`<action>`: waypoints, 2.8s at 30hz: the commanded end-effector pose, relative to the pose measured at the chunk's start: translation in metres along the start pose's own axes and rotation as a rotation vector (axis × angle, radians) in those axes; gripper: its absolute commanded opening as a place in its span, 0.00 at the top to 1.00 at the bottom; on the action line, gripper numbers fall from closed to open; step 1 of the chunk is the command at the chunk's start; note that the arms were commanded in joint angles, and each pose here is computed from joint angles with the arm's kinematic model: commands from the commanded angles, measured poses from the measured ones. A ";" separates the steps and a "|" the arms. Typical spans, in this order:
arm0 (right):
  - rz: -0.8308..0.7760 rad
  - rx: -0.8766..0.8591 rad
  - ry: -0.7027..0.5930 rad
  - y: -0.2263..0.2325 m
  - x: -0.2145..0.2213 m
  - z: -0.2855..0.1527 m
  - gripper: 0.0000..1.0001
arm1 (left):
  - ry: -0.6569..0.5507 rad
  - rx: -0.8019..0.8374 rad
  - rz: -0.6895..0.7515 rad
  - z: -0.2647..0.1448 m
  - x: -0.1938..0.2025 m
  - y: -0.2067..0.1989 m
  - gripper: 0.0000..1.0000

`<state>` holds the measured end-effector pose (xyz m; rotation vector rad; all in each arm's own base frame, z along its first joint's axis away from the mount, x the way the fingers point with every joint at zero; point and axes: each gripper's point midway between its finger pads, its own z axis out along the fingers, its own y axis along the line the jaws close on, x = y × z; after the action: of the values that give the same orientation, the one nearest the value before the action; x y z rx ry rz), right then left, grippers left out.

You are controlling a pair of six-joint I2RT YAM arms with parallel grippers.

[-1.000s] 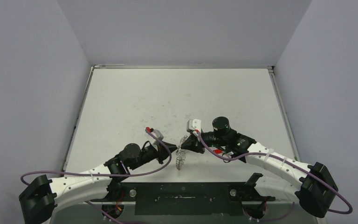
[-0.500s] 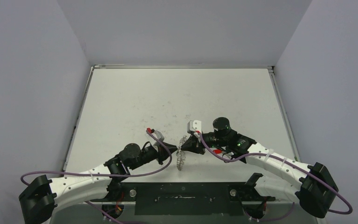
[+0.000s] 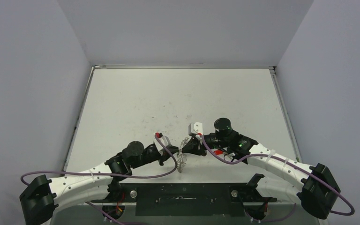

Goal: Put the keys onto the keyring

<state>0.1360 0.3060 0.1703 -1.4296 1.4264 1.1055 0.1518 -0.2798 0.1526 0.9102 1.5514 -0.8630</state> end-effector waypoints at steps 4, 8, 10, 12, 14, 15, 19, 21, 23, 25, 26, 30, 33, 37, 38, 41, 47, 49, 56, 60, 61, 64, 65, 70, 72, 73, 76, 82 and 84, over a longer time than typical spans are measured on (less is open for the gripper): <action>-0.144 -0.048 -0.147 0.011 -0.049 -0.005 1.00 | 0.100 0.012 0.086 0.004 0.014 0.005 1.00; -0.144 -0.039 -0.149 0.009 -0.050 -0.005 1.00 | 0.075 0.063 0.104 0.005 0.010 -0.003 1.00; -0.146 -0.038 -0.152 0.009 -0.050 -0.005 1.00 | 0.055 0.077 0.126 0.005 0.007 -0.005 0.98; -0.147 -0.037 -0.151 0.009 -0.049 -0.005 1.00 | 0.032 0.083 0.155 0.003 0.005 -0.005 0.82; -0.150 -0.032 -0.152 0.009 -0.048 -0.006 1.00 | 0.009 0.080 0.168 0.001 0.002 -0.005 0.70; -0.152 -0.029 -0.153 0.009 -0.048 -0.006 1.00 | -0.004 0.080 0.175 -0.001 0.001 -0.005 0.69; -0.149 -0.032 -0.153 0.009 -0.046 -0.005 1.00 | -0.049 0.062 0.196 -0.005 -0.005 -0.003 0.64; -0.145 -0.033 -0.153 0.009 -0.044 -0.004 1.00 | -0.068 0.062 0.200 -0.006 -0.007 -0.003 0.64; -0.140 -0.032 -0.157 0.009 -0.044 -0.004 1.00 | -0.095 0.072 0.205 -0.008 -0.010 -0.006 0.64; -0.137 -0.032 -0.161 0.009 -0.044 -0.004 1.00 | -0.126 0.096 0.217 -0.010 -0.013 -0.010 0.64; -0.136 -0.032 -0.160 0.009 -0.043 -0.004 1.00 | -0.141 0.103 0.222 -0.010 -0.015 -0.012 0.64; -0.137 -0.031 -0.163 0.009 -0.045 -0.004 1.00 | -0.181 0.110 0.226 -0.013 -0.022 -0.014 0.62; -0.137 -0.032 -0.164 0.009 -0.045 -0.004 1.00 | -0.211 0.110 0.230 -0.015 -0.029 -0.015 0.62; -0.133 -0.030 -0.165 0.009 -0.046 -0.004 1.00 | -0.271 0.112 0.233 -0.016 -0.042 -0.017 0.67; -0.131 -0.030 -0.166 0.009 -0.046 -0.004 1.00 | -0.280 0.115 0.232 -0.016 -0.044 -0.017 0.67; -0.131 -0.031 -0.167 0.010 -0.046 -0.004 1.00 | -0.299 0.127 0.234 -0.015 -0.048 -0.020 0.67; -0.128 -0.032 -0.167 0.010 -0.047 -0.004 1.00 | -0.300 0.171 0.230 -0.008 -0.047 -0.027 0.74; -0.127 -0.030 -0.163 0.009 -0.045 -0.004 1.00 | -0.300 0.185 0.234 -0.005 -0.047 -0.029 0.79; -0.123 -0.026 -0.155 0.009 -0.042 -0.005 1.00 | -0.316 0.195 0.242 -0.005 -0.052 -0.031 0.93; -0.124 -0.021 -0.152 0.009 -0.041 -0.005 1.00 | -0.330 0.192 0.237 -0.007 -0.056 -0.031 1.00; -0.123 -0.020 -0.152 0.009 -0.041 -0.005 1.00 | -0.330 0.193 0.232 -0.007 -0.057 -0.031 1.00; -0.128 -0.017 -0.149 0.009 -0.040 -0.005 1.00 | -0.313 0.191 0.222 -0.007 -0.057 -0.031 1.00; -0.129 -0.012 -0.148 0.008 -0.040 -0.006 1.00 | -0.304 0.187 0.215 -0.007 -0.057 -0.030 1.00; -0.133 0.032 -0.142 0.001 -0.041 -0.008 0.98 | -0.248 0.154 0.171 -0.008 -0.058 -0.025 1.00; -0.141 0.056 -0.130 -0.002 -0.041 -0.010 0.85 | -0.206 0.141 0.157 -0.008 -0.056 -0.023 1.00; -0.149 0.071 -0.124 -0.005 -0.042 -0.012 0.78 | -0.180 0.140 0.152 -0.008 -0.056 -0.022 1.00; -0.175 0.118 -0.109 -0.011 -0.045 -0.019 0.59 | -0.066 0.135 0.124 -0.010 -0.047 -0.021 1.00; -0.219 0.145 -0.094 -0.014 -0.049 -0.026 0.48 | 0.125 0.115 0.097 -0.016 -0.035 -0.017 1.00; -0.220 0.123 -0.082 -0.011 -0.048 -0.025 0.48 | 0.184 0.113 0.098 -0.018 -0.032 -0.016 1.00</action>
<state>0.1435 0.2945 0.2005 -1.3869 1.2976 0.9570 0.1337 -0.2823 0.1872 1.1198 1.4963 -0.8701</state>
